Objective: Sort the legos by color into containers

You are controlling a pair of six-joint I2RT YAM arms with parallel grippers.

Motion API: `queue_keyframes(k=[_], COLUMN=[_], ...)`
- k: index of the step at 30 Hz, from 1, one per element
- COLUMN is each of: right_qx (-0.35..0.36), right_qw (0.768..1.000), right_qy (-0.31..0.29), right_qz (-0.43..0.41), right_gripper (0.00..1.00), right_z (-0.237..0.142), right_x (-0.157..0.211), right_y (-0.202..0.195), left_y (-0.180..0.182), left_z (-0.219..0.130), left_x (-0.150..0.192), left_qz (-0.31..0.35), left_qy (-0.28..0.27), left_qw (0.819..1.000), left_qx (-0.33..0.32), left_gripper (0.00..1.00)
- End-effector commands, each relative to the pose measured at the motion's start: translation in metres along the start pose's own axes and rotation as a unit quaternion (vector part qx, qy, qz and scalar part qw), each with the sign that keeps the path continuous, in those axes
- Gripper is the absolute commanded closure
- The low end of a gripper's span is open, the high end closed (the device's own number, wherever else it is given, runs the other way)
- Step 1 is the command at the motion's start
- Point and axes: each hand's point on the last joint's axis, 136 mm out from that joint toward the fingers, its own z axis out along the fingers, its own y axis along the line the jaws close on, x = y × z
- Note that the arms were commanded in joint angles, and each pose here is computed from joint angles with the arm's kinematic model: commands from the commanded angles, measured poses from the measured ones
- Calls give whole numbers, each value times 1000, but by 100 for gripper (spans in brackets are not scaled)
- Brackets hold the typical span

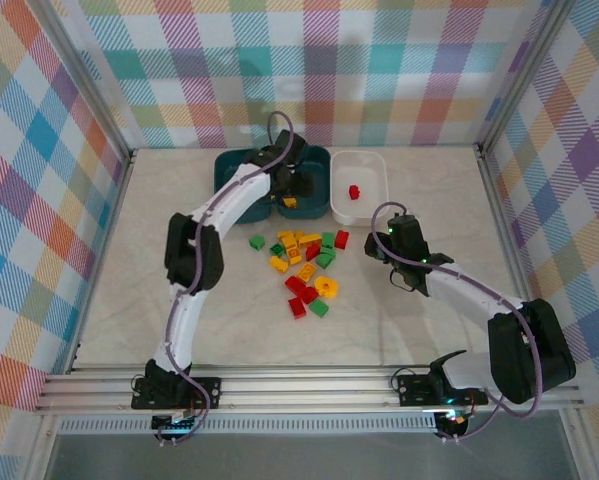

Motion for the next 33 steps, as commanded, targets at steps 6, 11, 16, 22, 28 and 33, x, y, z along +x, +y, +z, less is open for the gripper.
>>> queue_keyframes(k=[6,11,16,22,28,33], right_qx=[-15,-14,-16,-19,-21,-22], right_qw=[1000,1000,1000,1000,1000,1000], right_qy=[12,10,11,4,3,4], right_qz=[7,7,8,8,9,10], right_gripper=[31,30,30,30,30,30], right_z=[6,3,1,-3,-4,-4], right_x=[4,4,3,1,0,1], right_y=[8,7,8,8,9,9], left_y=[55,76,94,110,115,117], left_z=[-49,-33,-13,22,40,36], left_x=[67,91,98,111,124,125], left_qz=[-178,-254,-289,-347,-348,-341], left_qy=[-21,14,29,62,74,65], left_qw=[983,967,953,931,929,933], left_qx=[-23,-27,-86,-93,-101,-96], left_gripper=[12,14,19,24,44,71])
